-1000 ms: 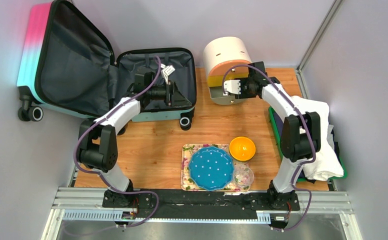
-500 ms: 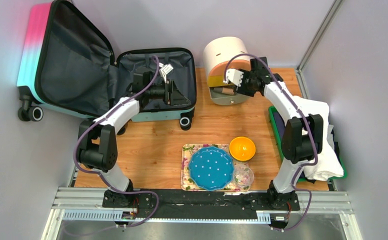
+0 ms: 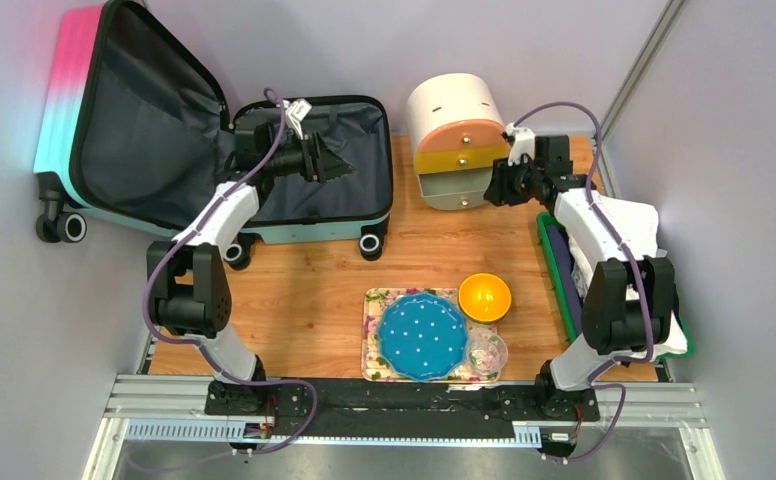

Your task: Open, take out, and arrange the luggage

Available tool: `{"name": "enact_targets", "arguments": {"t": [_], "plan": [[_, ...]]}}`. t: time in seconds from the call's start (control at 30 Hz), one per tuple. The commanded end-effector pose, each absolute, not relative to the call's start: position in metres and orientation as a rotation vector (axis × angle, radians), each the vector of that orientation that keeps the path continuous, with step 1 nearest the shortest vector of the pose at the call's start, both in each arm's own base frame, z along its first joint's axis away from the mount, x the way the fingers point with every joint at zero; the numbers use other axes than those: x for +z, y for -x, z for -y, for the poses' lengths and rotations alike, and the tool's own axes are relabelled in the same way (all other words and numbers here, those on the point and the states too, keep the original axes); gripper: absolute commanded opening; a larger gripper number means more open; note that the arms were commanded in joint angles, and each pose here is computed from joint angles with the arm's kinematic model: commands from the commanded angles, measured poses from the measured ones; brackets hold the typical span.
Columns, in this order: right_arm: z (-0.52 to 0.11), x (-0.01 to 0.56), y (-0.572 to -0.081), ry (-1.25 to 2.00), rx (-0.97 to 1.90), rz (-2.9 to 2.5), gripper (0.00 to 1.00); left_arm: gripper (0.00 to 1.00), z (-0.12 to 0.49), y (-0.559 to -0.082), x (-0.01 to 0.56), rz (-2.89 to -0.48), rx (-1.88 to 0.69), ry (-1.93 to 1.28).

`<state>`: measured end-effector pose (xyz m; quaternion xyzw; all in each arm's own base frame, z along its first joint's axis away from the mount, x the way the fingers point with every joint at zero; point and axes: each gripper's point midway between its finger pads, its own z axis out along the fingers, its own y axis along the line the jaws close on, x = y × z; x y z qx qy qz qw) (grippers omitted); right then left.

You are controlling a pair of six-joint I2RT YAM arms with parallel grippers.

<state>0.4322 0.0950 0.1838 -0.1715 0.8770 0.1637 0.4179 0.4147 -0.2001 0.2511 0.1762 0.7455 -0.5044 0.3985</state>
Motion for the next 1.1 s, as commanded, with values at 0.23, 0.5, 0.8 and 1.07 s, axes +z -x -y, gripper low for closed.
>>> {"name": "enact_targets", "arguments": {"t": [0.23,0.5,0.8,1.07], "plan": [[-0.125,0.152,-0.464,0.108,0.638,-2.103,0.26,0.8,0.188,-0.41,0.264,-1.858,-1.178,-0.578],[-0.155,0.125,-0.491,0.257,0.592,-2.009,0.22,0.8,0.18,-0.402,0.249,-1.905,-1.089,-0.605],[-0.159,0.141,-0.524,0.314,0.525,-1.917,0.19,0.8,0.178,-0.403,0.237,-1.944,-1.073,-0.589],[-0.165,0.152,-0.552,0.383,0.402,-1.846,0.21,0.8,0.179,-0.421,0.232,-1.948,-1.075,-0.552]]}}
